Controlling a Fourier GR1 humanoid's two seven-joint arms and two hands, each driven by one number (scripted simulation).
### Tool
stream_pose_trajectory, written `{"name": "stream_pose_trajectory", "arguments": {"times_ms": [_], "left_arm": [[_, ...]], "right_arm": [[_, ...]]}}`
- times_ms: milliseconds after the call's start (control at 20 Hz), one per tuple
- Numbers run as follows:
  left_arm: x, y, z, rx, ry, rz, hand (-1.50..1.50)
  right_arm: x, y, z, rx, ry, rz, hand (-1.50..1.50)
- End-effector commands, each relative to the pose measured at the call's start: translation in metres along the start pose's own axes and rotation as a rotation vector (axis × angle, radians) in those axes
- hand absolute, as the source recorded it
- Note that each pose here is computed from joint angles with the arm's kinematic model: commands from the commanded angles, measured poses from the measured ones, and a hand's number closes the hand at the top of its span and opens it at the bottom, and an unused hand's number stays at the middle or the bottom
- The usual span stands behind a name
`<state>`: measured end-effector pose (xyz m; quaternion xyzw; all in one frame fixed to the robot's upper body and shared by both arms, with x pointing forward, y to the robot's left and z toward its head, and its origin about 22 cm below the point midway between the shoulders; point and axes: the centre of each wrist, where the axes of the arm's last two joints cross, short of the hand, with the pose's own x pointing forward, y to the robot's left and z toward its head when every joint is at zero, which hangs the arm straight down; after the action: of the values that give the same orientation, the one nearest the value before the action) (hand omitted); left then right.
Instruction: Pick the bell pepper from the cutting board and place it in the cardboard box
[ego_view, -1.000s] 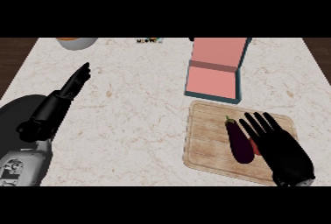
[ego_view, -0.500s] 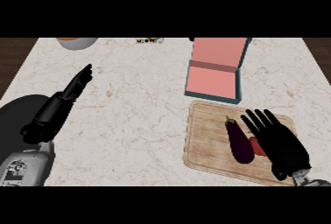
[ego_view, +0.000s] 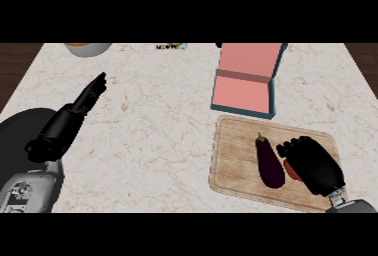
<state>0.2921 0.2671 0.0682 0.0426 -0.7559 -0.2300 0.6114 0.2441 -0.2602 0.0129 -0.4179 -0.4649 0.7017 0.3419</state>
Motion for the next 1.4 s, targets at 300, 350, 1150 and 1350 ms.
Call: {"name": "stream_pose_trajectory", "arguments": {"times_ms": [300,350,1150,1350], "left_arm": [[0.009,-0.007,-0.015,-0.071,-0.057,0.014,0.00],[0.001,-0.010,-0.010,-0.059,-0.057,0.013,0.00],[-0.008,0.006,-0.003,0.011,0.003,-0.010,0.00],[-0.003,-0.005,0.001,0.002,-0.003,0.023,0.00]], "right_arm": [[0.152,-0.060,-0.064,-0.027,-0.632,-0.274,1.50],[0.170,-0.071,-0.068,-0.047,-0.667,-0.273,1.50],[0.135,-0.203,-0.065,-0.528,-0.539,-0.514,1.50],[0.110,-0.213,-0.075,-0.530,-0.341,-0.697,1.50]]}}
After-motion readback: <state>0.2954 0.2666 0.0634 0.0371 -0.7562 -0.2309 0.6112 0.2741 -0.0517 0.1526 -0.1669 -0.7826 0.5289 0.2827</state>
